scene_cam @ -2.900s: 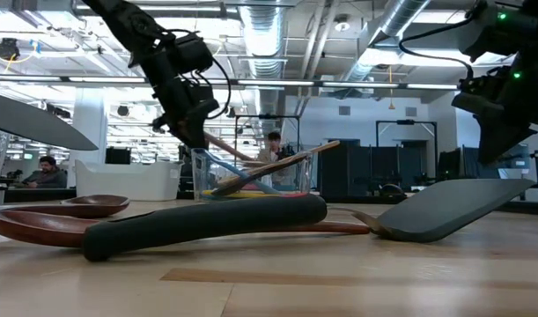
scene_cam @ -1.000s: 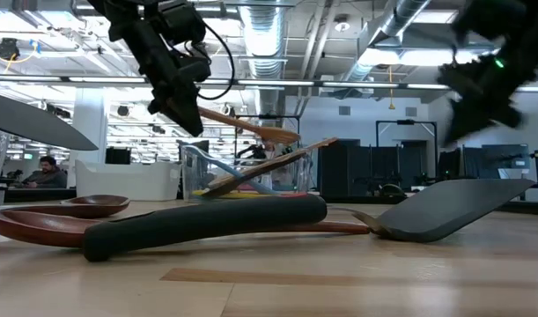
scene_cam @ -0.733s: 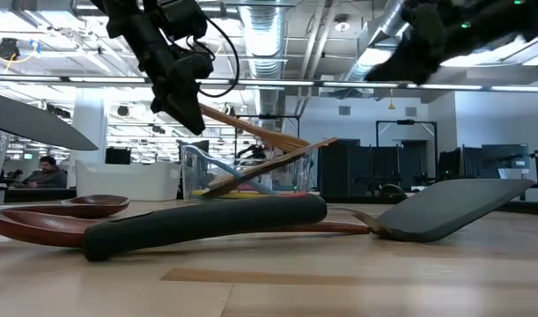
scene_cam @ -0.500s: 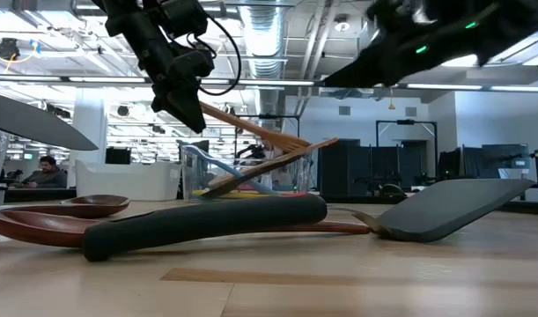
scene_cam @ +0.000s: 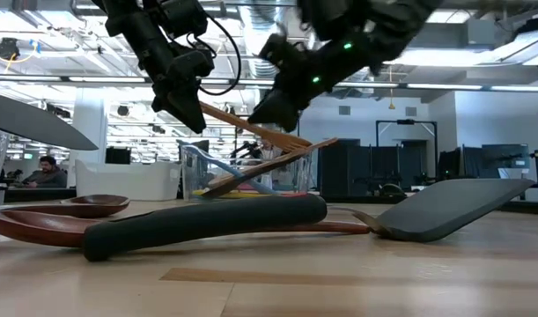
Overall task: Pick & Place Kitchen Items
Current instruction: Put the brown slotted spoon into the top transparent bin
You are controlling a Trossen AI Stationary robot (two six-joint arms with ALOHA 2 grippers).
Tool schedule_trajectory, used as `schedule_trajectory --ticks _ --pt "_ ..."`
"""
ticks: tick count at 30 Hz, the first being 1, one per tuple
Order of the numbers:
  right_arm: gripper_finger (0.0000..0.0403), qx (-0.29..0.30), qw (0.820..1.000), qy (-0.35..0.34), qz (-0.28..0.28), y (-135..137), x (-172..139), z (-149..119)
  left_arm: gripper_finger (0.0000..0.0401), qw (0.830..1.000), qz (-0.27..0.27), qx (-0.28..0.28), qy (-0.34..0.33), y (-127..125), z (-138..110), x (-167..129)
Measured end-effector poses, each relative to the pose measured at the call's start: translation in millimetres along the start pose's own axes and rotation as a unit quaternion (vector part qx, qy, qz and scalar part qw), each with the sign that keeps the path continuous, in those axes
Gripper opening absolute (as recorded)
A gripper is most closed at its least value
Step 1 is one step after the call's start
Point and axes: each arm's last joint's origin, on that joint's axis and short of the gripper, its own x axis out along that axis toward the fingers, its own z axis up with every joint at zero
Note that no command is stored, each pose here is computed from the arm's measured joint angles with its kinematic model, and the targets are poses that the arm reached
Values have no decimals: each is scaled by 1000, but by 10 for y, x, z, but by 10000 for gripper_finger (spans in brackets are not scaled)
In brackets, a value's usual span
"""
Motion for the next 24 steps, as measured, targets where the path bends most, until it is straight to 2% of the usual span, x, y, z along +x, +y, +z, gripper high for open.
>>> schedule_trajectory --ticks 3,6,10,15,16,19,24 --pt "205 -5 1000 22 -20 -17 163 15 54 1000 0 0 0 0 1 0" --pt "202 -11 999 36 -37 -33 274 5 65 1000 0 1 -1 0 2 0" --pt "145 -10 998 41 -40 -58 304 -8 50 1000 0 1 -1 -1 2 0" --pt "28 -17 998 40 -35 -66 276 14 51 1000 0 1 -2 -1 4 0" --pt "15 -20 999 38 -33 -61 268 23 57 1000 0 1 -3 0 5 -2" --pt "8 -25 999 32 -26 -30 252 44 73 1000 -1 1 -5 -1 9 -2" --pt "1 -30 999 27 -22 -28 252 48 70 1000 2 16 -9 24 21 -3"
